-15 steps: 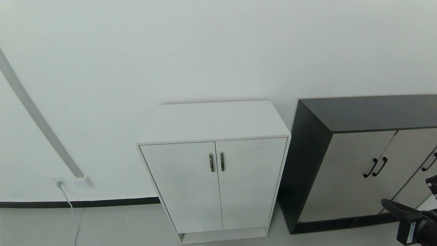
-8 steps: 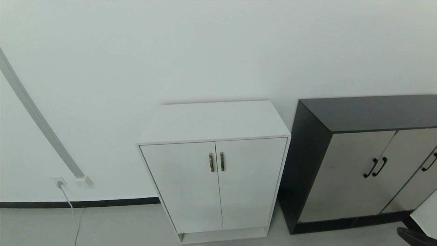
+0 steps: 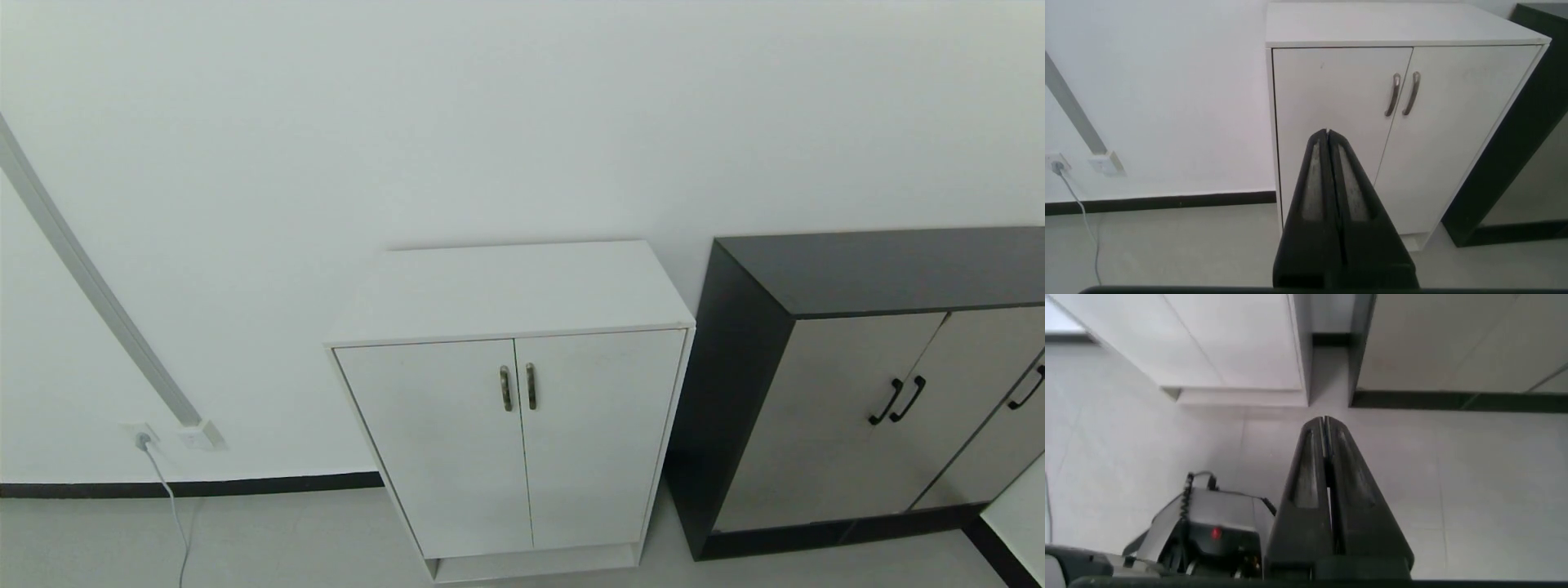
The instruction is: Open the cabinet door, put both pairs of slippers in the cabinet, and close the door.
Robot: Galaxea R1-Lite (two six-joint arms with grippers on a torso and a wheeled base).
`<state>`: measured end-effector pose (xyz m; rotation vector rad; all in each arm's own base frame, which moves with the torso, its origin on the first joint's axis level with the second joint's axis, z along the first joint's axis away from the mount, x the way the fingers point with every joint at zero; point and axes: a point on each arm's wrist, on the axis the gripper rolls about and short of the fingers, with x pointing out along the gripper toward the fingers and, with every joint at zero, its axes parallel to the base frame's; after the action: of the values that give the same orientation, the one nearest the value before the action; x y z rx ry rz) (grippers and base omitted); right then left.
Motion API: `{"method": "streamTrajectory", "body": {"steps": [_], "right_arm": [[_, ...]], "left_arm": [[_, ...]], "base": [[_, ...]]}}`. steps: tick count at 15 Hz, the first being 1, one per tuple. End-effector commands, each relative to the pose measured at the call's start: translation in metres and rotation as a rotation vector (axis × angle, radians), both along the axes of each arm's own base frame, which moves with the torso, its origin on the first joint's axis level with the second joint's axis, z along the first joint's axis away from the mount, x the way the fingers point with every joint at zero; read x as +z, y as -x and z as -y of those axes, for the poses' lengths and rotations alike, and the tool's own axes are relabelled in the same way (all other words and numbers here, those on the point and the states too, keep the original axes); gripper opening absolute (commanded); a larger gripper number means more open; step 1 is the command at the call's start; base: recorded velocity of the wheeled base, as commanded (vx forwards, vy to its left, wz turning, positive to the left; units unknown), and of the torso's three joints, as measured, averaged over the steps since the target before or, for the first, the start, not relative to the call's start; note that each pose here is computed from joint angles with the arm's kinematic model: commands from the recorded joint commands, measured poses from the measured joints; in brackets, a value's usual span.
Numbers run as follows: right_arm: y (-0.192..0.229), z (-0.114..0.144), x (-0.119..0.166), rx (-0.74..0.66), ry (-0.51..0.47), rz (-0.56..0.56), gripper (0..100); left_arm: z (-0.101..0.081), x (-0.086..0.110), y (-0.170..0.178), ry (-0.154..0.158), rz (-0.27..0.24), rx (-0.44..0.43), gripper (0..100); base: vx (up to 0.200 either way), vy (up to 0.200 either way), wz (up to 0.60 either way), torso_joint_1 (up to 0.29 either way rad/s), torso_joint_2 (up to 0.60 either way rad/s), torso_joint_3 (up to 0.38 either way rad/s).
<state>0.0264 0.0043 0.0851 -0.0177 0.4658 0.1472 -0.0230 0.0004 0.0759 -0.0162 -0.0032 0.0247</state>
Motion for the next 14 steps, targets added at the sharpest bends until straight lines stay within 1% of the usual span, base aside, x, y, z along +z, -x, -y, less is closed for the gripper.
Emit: {"method": "streamTrajectory", "body": {"steps": [1,8,10,11,12,14], "right_arm": [[0.0155,0.0027,-0.003,0.022,-0.013,0.079,0],[0.0168,0.0024,-0.0019,0.075,-0.022,0.093,0],[0.0174,0.0024,-0.002,0.115,-0.023,0.098,0],[0.0173,0.0028,-0.0021,0.106,-0.018,0.098,0],[0.0176,0.0037,-0.0025,0.086,-0.008,0.106,0],[0.0219,0.0054,-0.0017,0.081,-0.024,0.161,0]], "left_arm": [[0.0,0.0,-0.0001,0.001,-0.001,0.001,0],[0.0,0.0001,-0.0001,0.001,0.0,0.0,0],[0.0,0.0,-0.0001,0.001,-0.001,0.001,0],[0.0,0.0001,-0.0001,0.001,0.0,0.001,0],[0.0,0.0001,-0.0001,0.001,0.0,0.0,0],[0.0,0.0001,-0.0001,0.001,0.0,0.0,0]], "base": [[0.0,0.0,0.0,0.0,0.0,0.0],[0.0,0.0,0.0,0.0,0.0,0.0],[0.0,0.0,0.0,0.0,0.0,0.0],[0.0,0.0,0.0,0.0,0.0,0.0],[0.0,0.0,0.0,0.0,0.0,0.0],[0.0,0.0,0.0,0.0,0.0,0.0]]}}
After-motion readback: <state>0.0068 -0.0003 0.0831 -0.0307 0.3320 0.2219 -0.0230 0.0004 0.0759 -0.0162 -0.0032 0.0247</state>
